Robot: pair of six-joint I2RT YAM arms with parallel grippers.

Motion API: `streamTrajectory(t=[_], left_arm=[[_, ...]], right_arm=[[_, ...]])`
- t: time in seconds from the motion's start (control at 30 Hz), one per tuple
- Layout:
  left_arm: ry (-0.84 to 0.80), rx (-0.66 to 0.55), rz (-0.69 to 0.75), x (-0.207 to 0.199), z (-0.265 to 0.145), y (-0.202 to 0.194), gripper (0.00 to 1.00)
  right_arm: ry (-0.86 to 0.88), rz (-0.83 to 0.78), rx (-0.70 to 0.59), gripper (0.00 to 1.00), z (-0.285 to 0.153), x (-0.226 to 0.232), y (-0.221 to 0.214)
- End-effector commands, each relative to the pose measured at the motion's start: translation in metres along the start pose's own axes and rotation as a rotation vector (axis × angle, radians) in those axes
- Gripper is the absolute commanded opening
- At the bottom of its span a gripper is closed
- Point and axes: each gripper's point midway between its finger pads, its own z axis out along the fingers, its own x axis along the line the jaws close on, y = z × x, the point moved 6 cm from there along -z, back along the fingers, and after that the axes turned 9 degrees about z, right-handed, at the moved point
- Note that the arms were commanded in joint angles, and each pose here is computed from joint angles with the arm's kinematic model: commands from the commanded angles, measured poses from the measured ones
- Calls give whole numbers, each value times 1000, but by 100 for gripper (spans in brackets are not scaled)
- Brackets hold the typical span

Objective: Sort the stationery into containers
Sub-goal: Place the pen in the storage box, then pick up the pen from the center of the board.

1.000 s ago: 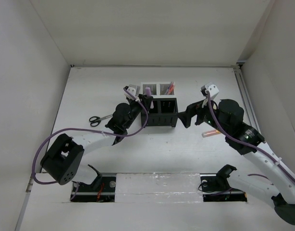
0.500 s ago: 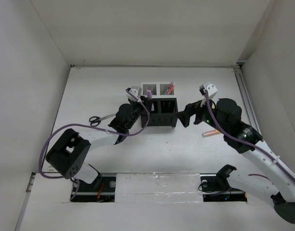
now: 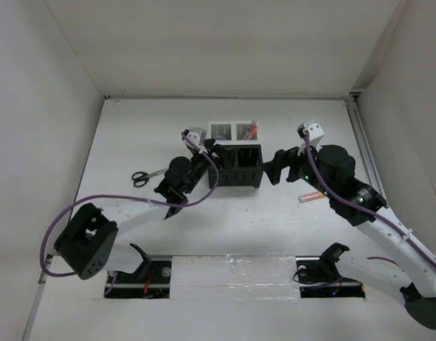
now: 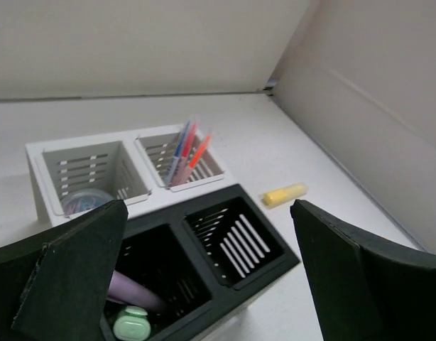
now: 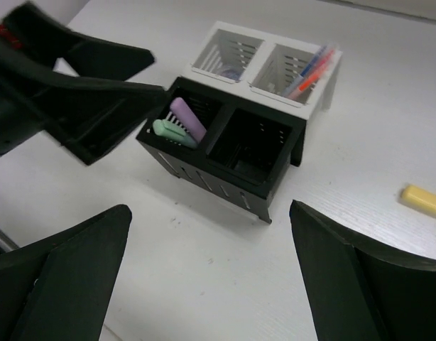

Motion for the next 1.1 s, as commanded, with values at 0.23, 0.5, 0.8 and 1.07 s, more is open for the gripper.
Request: streamTrajectory(t=[0.23, 0.5, 0.8, 1.07], left_arm=[[139, 4, -131, -7, -21, 69, 100], [401, 214, -232, 11, -60, 79, 100], [307, 265, -249, -1, -83, 94, 100], [275, 303, -232, -4, -78, 81, 100]], right_arm=[[-738, 382, -82, 100, -19, -75, -17], [-966, 574, -54, 100, -24, -128, -53], [-1047, 724, -94, 98, -36, -182, -66], [-1115, 812, -48, 94, -33, -218, -101]])
